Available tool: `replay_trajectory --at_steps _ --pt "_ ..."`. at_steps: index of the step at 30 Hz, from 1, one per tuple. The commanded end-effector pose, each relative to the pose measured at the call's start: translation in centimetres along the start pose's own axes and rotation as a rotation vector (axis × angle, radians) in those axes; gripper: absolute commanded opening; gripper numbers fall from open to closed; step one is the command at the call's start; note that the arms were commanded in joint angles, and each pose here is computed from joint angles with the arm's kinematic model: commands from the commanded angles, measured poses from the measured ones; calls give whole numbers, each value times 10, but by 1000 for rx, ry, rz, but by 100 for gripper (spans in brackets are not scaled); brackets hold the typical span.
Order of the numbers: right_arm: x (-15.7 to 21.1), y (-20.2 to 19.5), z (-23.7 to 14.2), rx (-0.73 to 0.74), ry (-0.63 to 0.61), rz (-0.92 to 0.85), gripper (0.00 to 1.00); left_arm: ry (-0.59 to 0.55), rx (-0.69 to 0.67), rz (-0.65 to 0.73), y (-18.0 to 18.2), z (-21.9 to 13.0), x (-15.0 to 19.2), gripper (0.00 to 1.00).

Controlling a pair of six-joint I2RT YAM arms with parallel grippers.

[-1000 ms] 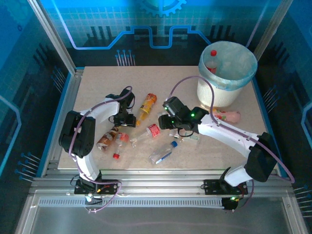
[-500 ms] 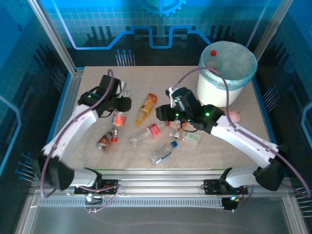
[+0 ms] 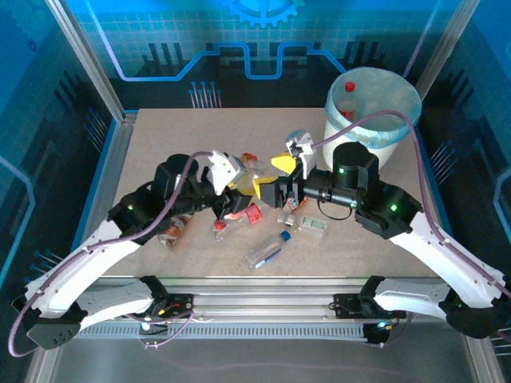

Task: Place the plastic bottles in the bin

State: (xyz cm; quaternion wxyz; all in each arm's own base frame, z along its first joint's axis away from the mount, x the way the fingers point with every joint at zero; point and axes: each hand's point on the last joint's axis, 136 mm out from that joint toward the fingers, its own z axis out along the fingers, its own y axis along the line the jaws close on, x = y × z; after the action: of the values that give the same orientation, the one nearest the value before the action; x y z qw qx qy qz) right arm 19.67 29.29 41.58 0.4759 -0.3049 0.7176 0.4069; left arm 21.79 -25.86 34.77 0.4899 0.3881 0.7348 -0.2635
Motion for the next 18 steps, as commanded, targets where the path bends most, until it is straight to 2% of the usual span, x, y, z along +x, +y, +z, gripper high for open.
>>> replay_trajectory --at_steps 1,8,16,18 --pt "10 9 1 -27 53 -24 85 -78 52 84 -17 3 -17 47" --pt "36 -10 15 64 128 44 86 -115 46 91 -20 6 -23 47" --pt "30 -42 9 247 67 127 88 -152 51 93 -24 3 -25 47" --pt "29 -46 7 267 57 135 93 -156 57 90 -25 3 -25 47"
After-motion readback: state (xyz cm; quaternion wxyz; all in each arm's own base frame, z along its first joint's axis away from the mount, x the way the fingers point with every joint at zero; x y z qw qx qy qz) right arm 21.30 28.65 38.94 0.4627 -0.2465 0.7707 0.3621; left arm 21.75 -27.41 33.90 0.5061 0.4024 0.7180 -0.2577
